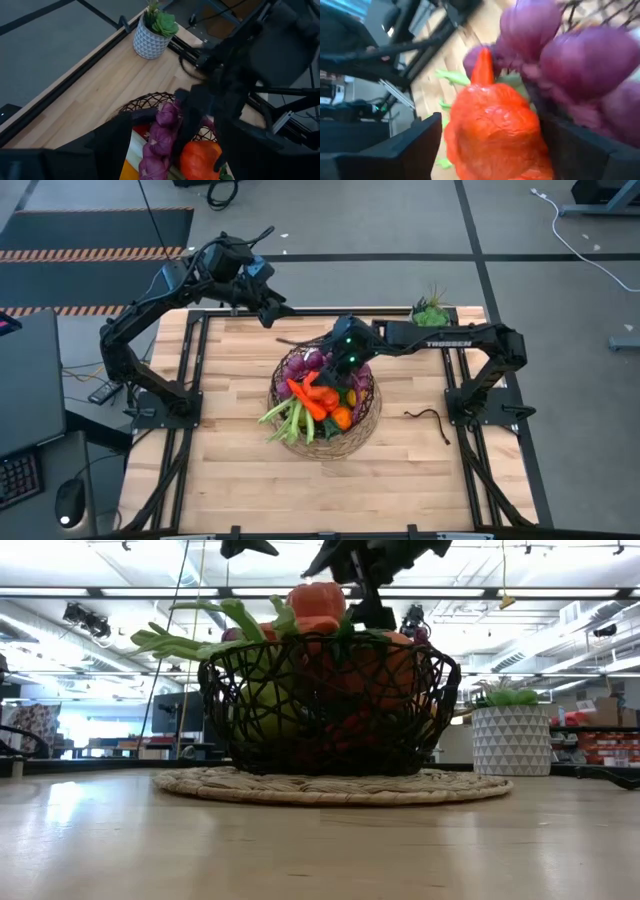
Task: Build produce basket
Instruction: Put the orange squash into the black basket, then return to Home Position
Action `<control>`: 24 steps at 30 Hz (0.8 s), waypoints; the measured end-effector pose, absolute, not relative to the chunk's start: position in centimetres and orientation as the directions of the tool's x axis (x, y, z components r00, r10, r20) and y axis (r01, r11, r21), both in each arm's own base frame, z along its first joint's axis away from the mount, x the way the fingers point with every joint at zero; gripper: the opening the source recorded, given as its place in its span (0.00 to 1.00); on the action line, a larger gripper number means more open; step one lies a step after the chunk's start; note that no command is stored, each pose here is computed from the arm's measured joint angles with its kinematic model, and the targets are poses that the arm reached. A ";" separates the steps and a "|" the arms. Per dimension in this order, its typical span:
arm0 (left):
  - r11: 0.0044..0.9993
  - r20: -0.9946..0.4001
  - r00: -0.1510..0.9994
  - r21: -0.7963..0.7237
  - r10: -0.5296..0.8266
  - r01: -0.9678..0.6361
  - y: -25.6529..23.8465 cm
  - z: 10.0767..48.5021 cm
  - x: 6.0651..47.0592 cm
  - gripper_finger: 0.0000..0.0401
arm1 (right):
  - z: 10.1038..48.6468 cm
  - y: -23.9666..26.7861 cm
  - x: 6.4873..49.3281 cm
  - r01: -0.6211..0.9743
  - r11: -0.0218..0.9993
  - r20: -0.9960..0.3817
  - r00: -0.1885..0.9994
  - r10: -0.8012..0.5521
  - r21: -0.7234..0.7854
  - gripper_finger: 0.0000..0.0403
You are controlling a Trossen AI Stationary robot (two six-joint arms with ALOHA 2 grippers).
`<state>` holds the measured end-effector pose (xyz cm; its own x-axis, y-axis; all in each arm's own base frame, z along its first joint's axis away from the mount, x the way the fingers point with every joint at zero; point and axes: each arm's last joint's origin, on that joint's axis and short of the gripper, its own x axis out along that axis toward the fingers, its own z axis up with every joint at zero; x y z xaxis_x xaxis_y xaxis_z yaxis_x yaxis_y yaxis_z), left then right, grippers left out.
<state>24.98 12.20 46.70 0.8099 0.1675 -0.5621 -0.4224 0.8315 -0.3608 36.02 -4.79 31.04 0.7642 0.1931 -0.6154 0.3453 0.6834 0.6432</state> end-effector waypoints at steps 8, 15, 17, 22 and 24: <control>0.833 -0.562 0.810 -0.359 0.167 -0.421 12.2 46.7 25.0 0.71 | 34.3 -6.8 33.4 0.305 0.659 -0.534 0.827 0.174 0.687 0.95; 0.830 -0.548 0.819 -0.370 0.168 -0.418 12.1 46.8 25.1 0.71 | 37.2 -9.5 29.8 0.335 0.694 -0.489 0.872 0.028 0.638 0.96; 0.832 -0.522 0.833 -0.368 0.185 -0.415 12.2 47.1 25.3 0.71 | 37.6 -10.5 28.9 0.382 0.686 -0.492 0.869 -0.040 0.619 0.95; 0.793 -0.447 0.851 -0.394 0.276 -0.464 12.5 47.9 25.7 0.71 | 36.7 -12.9 26.5 0.572 0.611 -0.617 0.769 -0.168 0.547 0.93; 0.777 -0.436 0.848 -0.403 0.302 -0.484 12.6 48.0 25.7 0.71 | 36.0 -14.0 25.9 0.617 0.592 -0.667 0.725 -0.172 0.519 0.92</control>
